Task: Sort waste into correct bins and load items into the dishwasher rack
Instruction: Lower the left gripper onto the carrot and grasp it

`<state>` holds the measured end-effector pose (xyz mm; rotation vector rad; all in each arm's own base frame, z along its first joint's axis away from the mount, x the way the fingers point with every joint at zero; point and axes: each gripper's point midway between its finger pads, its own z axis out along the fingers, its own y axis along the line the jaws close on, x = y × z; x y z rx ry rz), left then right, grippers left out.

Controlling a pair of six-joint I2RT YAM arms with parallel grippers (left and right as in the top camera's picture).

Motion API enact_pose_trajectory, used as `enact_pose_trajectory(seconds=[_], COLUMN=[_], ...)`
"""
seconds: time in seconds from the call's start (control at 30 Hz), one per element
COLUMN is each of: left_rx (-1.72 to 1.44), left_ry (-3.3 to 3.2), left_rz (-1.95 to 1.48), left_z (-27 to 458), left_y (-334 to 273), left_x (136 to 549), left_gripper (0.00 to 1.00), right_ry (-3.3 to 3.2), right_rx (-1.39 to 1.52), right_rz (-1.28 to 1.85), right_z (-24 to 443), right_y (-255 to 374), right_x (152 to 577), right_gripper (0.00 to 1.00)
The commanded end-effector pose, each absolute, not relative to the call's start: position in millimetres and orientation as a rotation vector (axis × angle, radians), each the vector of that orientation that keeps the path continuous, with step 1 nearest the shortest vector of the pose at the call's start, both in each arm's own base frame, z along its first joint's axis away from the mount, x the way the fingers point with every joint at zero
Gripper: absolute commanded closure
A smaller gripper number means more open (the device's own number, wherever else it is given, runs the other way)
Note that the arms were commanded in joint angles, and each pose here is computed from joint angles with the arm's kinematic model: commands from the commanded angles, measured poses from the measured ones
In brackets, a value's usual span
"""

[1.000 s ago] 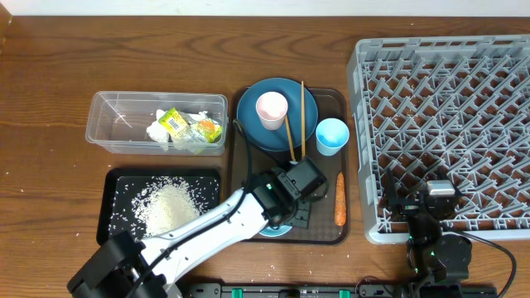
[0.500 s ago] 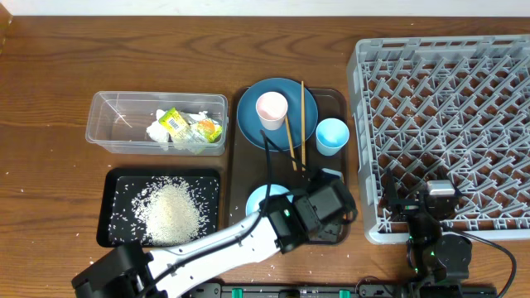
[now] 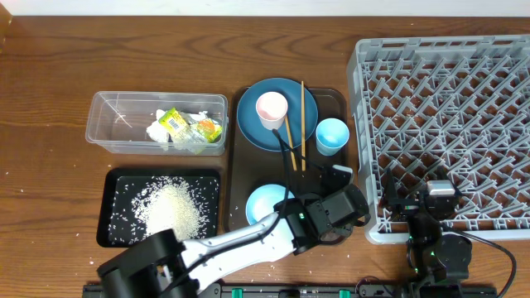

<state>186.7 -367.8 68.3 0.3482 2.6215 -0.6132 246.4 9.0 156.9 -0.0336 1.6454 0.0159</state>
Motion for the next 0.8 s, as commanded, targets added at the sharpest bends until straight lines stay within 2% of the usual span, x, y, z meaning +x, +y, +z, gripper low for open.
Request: enact_pose_trajectory(seconds=[0.0,0.6,0.7,0.77], left_rx=[0.327,0.376,0.378,0.380], left_ry=[2.601,2.640,2.646,2.653], left_rz=[-0.597,-0.520,-0.510,-0.500], left_z=[66.9,26.3,25.1,23.9], left_y=[-373.1,-375.8,-374.1,-372.3], left_x=[194.2,195.4,194.7,193.9], left_gripper=[0.48,0.48,0.49,0.53], right_ry=[1.644,1.644,1.644,1.644], right_rx=[-0.029,-0.029,-0.029,-0.029], right_rz=[0.006,0.006,0.006,0.006], right_z=[156.9,156.9,156.9,156.9], right_y=[6.7,6.7,6.7,6.7], right_x=[246.2,246.2,246.2,246.2], right_gripper=[0.01,0.01,0.01,0.01])
